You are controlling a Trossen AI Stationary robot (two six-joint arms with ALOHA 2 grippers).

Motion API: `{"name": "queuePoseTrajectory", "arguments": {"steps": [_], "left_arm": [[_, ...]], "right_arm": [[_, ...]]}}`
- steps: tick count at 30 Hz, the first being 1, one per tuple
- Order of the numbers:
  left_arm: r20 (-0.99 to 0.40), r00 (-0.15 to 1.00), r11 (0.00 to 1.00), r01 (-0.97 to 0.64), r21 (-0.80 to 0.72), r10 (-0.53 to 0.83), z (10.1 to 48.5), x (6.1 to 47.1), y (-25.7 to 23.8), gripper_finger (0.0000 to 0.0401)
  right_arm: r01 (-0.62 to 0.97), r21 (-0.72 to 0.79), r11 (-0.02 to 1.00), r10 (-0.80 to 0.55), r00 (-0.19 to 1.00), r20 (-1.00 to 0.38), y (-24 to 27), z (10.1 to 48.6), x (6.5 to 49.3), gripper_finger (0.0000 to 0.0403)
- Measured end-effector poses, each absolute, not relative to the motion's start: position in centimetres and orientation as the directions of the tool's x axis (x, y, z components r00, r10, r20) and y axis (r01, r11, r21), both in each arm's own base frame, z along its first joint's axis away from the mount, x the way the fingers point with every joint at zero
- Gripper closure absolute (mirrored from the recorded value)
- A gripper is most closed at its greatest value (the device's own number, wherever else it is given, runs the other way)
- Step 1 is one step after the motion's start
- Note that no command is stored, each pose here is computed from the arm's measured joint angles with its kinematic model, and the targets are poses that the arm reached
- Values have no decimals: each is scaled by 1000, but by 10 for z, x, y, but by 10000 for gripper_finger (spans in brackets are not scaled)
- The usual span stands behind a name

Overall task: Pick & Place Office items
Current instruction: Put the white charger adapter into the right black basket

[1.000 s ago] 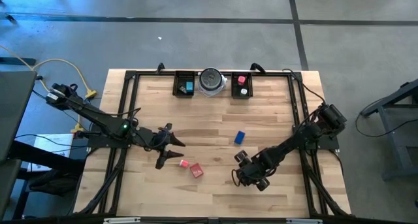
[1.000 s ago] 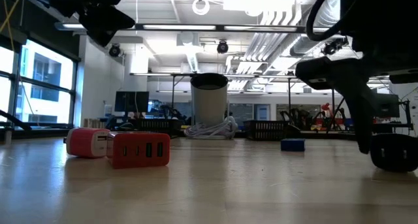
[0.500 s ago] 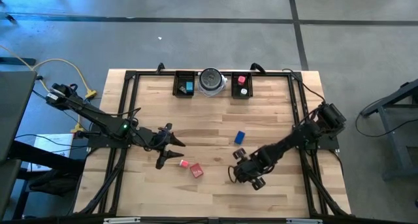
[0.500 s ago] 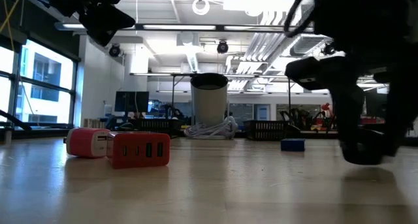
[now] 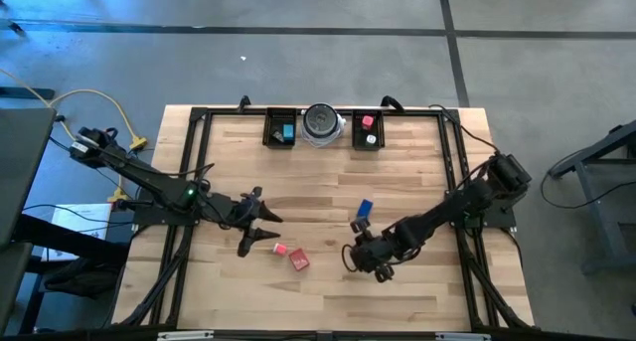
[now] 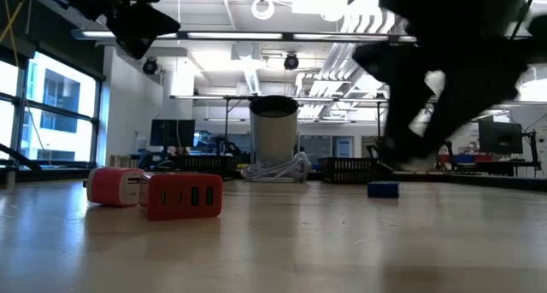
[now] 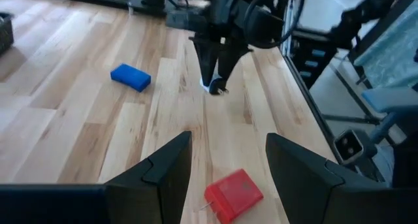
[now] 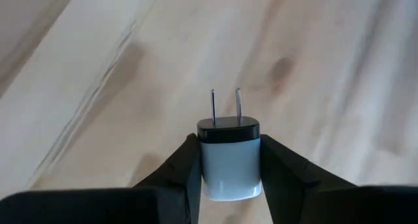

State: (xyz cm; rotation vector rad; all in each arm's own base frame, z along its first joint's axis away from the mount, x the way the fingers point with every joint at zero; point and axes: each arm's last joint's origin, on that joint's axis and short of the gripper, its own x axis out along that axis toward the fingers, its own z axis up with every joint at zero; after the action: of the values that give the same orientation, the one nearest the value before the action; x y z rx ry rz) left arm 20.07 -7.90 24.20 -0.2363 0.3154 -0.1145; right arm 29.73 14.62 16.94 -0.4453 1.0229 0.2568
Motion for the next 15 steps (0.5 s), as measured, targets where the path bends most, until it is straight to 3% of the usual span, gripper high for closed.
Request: {"name": "queuePoseTrajectory", "arguments": {"steps": [9, 15], "left_arm": [[-166, 980, 954, 60, -293, -112, 255, 207, -70, 209], [-39, 996, 912, 56, -407, -78, 267, 211, -63, 209]], "right_arm": [[-247, -431, 868, -122, 735, -667, 141, 234, 307, 292], [-119, -583, 804, -222, 849, -479, 140, 257, 316, 292]]}}
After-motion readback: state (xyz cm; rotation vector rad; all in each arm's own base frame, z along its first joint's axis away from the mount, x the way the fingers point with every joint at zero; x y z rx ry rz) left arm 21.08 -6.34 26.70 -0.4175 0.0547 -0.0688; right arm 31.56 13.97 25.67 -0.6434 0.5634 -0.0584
